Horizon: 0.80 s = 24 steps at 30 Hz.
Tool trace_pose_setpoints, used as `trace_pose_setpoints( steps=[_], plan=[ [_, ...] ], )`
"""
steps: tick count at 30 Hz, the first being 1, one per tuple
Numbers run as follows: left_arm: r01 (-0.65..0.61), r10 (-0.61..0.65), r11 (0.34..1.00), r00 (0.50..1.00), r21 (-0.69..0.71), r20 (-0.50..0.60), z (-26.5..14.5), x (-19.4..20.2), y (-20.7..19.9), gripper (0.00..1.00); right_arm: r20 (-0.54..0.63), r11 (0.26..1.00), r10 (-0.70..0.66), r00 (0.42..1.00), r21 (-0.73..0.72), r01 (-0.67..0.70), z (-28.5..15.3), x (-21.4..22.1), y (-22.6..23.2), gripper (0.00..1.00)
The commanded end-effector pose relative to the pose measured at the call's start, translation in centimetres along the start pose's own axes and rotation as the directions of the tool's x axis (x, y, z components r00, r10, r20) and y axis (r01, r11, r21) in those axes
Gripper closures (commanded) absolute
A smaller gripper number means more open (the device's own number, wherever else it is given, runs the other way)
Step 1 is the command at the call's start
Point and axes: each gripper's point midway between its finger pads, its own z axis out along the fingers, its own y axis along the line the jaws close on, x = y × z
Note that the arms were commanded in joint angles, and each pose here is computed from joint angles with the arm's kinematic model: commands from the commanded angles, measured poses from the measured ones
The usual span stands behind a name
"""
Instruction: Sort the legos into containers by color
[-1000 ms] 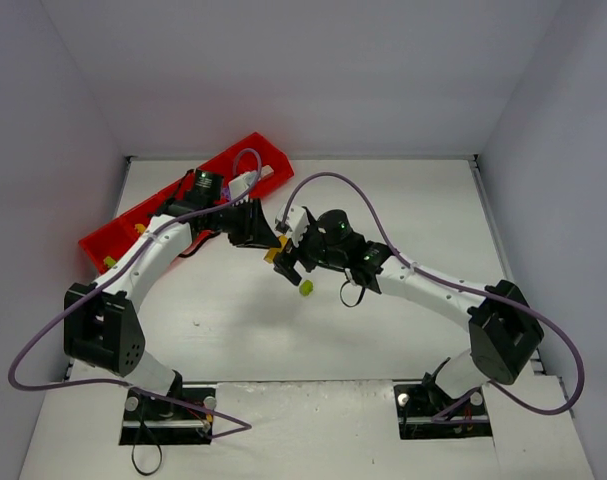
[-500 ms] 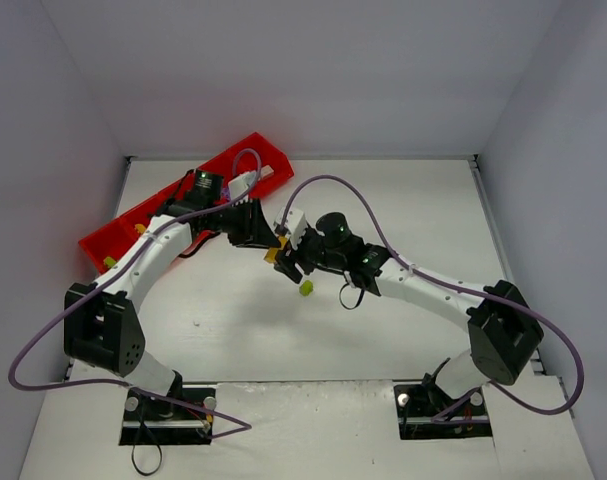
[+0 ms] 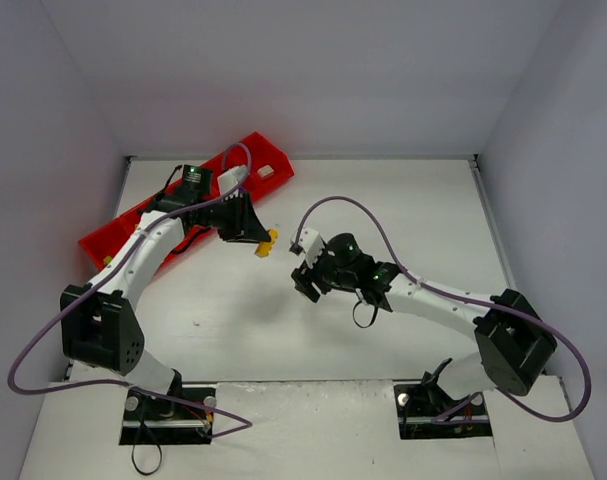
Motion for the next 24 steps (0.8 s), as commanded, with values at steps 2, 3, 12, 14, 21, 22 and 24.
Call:
trace_pose_setpoints(
  steps=[2, 3, 12, 14, 21, 22, 24],
  plan=[
    [-0.089, 0.087, 0.996, 0.992, 0.019, 0.095, -2.7, -2.4, -1.8, 1.00, 0.038, 0.997, 0.023, 0.999, 0.073, -0.026, -1.5, -0.8, -1.2, 1.00],
    [-0.087, 0.085, 0.996, 0.991, 0.013, 0.101, -2.9, -2.6, -1.7, 1.00, 0.035, 0.996, 0.032, 0.999, 0.077, -0.034, -1.7, -0.4, -1.1, 1.00],
    [-0.045, 0.067, 0.991, 0.983, -0.129, 0.173, -4.7, -4.0, 1.3, 1.00, 0.059, 0.991, 0.048, 0.997, 0.122, -0.055, -2.2, -1.5, -2.6, 1.00],
    [-0.035, 0.074, 0.981, 0.976, -0.189, 0.205, -5.4, -4.6, 2.2, 1.00, 0.068, 0.991, 0.052, 0.996, 0.122, -0.060, -2.2, -1.9, -2.9, 1.00],
    [0.136, 0.106, 0.843, 0.906, -0.520, 0.409, -11.6, -8.8, 8.6, 1.00, 0.105, 0.986, 0.084, 0.991, 0.133, -0.098, -3.0, -3.2, -4.2, 1.00],
    [0.185, 0.097, 0.815, 0.891, -0.549, 0.444, -12.8, -9.3, 9.7, 1.00, 0.104, 0.986, 0.087, 0.991, 0.134, -0.101, -3.0, -3.1, -4.3, 1.00],
    [0.261, 0.090, 0.761, 0.863, -0.593, 0.497, -14.5, -9.8, 11.7, 1.00, 0.110, 0.986, 0.089, 0.990, 0.133, -0.103, -3.4, -3.2, -4.6, 1.00]
  ],
)
